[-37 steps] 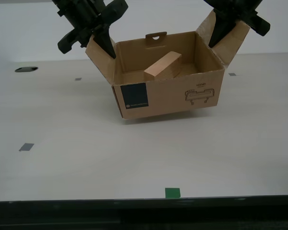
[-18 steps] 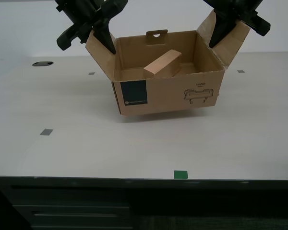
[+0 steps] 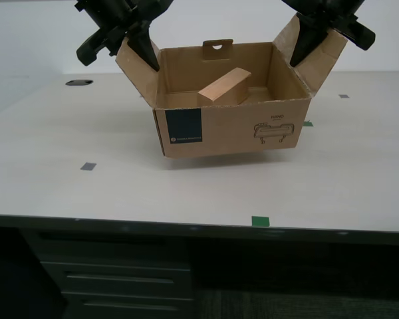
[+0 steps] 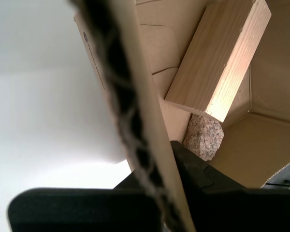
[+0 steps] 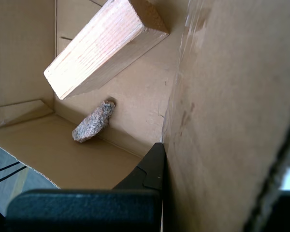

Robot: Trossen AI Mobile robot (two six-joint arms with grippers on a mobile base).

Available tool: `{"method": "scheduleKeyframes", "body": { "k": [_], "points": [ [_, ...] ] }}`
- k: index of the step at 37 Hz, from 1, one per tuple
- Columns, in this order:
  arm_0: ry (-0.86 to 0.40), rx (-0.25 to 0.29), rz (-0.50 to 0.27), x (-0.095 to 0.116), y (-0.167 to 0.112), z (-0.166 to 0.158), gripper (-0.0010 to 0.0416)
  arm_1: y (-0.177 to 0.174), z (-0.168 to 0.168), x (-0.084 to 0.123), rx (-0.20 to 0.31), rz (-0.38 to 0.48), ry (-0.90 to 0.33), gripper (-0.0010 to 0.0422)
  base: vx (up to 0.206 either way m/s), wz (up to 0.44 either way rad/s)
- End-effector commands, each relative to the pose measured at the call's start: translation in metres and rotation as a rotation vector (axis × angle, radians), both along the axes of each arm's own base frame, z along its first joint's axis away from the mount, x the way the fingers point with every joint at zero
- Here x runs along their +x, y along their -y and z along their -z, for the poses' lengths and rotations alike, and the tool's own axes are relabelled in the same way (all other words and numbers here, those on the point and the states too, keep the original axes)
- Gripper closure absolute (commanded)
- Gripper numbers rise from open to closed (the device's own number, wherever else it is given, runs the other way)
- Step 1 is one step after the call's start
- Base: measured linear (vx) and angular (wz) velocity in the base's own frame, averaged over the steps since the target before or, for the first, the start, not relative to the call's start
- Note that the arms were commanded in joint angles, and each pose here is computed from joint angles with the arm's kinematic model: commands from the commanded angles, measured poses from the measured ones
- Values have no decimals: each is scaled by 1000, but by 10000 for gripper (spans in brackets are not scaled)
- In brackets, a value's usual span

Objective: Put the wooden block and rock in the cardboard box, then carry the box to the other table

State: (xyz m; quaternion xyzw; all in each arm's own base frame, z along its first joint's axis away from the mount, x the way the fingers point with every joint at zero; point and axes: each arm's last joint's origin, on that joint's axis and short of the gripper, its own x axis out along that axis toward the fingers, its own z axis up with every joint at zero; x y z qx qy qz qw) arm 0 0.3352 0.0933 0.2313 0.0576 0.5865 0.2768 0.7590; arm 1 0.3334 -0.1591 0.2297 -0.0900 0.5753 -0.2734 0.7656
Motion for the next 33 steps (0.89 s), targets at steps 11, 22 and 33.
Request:
{"method": "scheduleKeyframes", "body": {
  "k": [11, 22, 33],
  "points": [
    [-6, 1, -3, -2, 0, -2, 406, 0, -2, -2, -3, -5, -15, 413, -90, 134],
    [0, 2, -3, -1, 0, -2, 406, 0, -3, -2, -6, -14, -19, 413, -92, 171],
    [-3, 3, 2, -1, 0, -2, 407, 0, -3, -2, -6, -12, -17, 413, -109, 234]
  ]
}}
